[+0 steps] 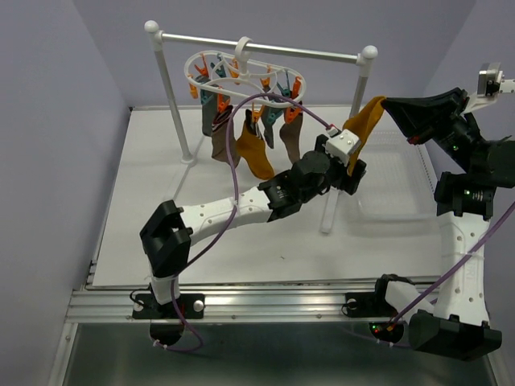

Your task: Clip the socks to the hanger

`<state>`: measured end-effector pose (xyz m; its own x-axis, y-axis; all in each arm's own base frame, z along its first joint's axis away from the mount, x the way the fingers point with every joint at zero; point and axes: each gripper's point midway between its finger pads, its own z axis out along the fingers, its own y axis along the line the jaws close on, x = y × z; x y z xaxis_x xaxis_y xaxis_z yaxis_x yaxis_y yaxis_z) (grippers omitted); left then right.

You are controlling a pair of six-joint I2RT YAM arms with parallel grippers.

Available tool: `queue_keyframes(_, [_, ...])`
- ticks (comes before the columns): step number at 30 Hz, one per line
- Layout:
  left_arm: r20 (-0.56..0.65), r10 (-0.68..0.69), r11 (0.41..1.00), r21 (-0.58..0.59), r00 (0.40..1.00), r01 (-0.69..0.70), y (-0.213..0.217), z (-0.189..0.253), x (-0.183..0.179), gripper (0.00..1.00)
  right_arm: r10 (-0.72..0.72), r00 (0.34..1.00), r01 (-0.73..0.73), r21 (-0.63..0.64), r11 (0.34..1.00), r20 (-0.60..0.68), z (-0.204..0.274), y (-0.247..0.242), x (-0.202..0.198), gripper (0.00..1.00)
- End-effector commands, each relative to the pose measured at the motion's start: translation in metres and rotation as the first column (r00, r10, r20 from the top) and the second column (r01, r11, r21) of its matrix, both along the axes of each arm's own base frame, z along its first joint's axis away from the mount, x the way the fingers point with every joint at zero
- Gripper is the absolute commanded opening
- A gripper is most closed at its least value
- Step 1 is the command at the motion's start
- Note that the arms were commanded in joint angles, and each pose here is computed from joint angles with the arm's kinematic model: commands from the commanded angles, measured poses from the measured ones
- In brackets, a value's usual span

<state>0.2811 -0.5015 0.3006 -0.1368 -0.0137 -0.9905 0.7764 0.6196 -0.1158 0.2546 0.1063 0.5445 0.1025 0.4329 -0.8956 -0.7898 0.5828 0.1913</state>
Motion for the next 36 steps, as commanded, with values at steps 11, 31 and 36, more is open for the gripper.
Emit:
queue_keyframes(11, [0.035,0.134,0.991,-0.023,0.99,-0.133,0.03,0.033,0.009,0.0,-0.042,0.999,0.042,0.005,0.999,-0.021,-0.004,-0.007,0.017,0.01])
queue_keyframes(31, [-0.212,-0.28,0.95,-0.2,0.936,0.239,0.145,0.066,-0.117,0.0,0.005,0.986,-0.069,-0.378,0.923,-0.166,-0.173,0.111,0.073,0.42])
queue_keyframes(36, [-0.395,-0.152,0.957,-0.288,0.906,0.035,0.179,0.062,-0.094,0.0,0.107,0.987,-0.03,-0.51,0.86,0.122,-0.157,0.124,0.047,0.8])
